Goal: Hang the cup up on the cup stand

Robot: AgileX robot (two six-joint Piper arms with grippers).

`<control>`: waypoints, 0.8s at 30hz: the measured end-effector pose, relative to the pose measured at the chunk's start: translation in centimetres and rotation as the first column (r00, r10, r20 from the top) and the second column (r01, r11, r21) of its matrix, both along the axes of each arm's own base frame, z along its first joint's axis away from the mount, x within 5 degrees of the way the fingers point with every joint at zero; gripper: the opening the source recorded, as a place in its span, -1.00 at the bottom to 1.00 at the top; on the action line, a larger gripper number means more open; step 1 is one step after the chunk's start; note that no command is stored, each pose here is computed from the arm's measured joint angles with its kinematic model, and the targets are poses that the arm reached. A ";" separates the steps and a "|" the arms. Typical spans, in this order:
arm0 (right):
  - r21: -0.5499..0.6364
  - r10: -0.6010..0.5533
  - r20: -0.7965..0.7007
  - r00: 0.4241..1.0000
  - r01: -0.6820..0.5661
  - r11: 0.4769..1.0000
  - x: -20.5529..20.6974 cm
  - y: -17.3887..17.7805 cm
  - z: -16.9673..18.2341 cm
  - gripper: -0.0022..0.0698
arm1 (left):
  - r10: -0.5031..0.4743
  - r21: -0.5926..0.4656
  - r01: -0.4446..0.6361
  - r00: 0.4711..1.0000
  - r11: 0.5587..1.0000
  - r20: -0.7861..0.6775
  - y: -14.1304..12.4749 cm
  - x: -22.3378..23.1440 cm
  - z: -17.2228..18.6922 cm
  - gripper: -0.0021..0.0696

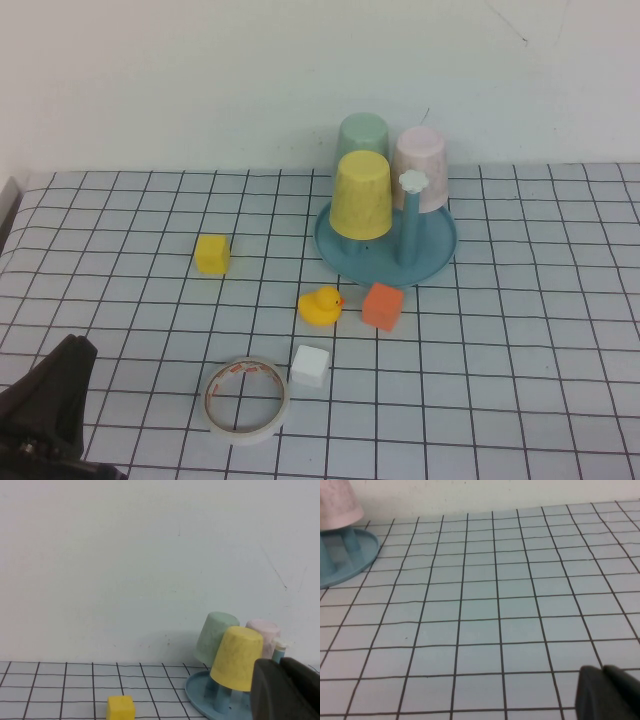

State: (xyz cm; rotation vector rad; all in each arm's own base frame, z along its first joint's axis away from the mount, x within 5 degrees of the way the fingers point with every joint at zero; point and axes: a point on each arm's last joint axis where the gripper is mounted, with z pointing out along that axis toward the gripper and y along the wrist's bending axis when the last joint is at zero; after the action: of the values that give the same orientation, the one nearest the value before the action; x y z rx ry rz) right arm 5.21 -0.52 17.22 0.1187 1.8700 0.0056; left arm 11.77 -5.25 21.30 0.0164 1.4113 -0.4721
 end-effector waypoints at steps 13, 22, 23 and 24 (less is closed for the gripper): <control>0.000 -0.001 -0.005 1.000 0.001 1.000 0.0 0.0 0.0 -0.94 | 0.002 0.003 -0.002 1.000 1.000 -0.015 0.0 0.0 -0.1 -0.95; 0.000 -0.001 -0.007 1.000 0.001 1.000 0.0 0.0 0.0 -0.94 | 0.098 0.065 -0.096 0.994 0.993 -0.042 1.1 -0.1 -0.3 -0.95; 0.000 -0.001 -0.007 1.000 0.001 1.000 0.0 0.0 0.0 -0.94 | 0.098 0.096 -0.094 0.995 0.991 -0.037 1.1 -0.2 -0.3 -0.95; 0.000 -0.001 -0.008 1.000 0.001 1.000 0.0 0.0 0.0 -0.94 | 0.099 0.120 -0.093 0.994 0.988 -0.039 1.2 -0.3 -0.3 -0.95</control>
State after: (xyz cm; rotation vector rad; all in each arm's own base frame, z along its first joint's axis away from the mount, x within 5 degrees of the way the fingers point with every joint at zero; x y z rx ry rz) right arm 5.18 -0.53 17.19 0.1202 1.8776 0.0043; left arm 11.43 -4.06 21.03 0.0332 1.4752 -0.3108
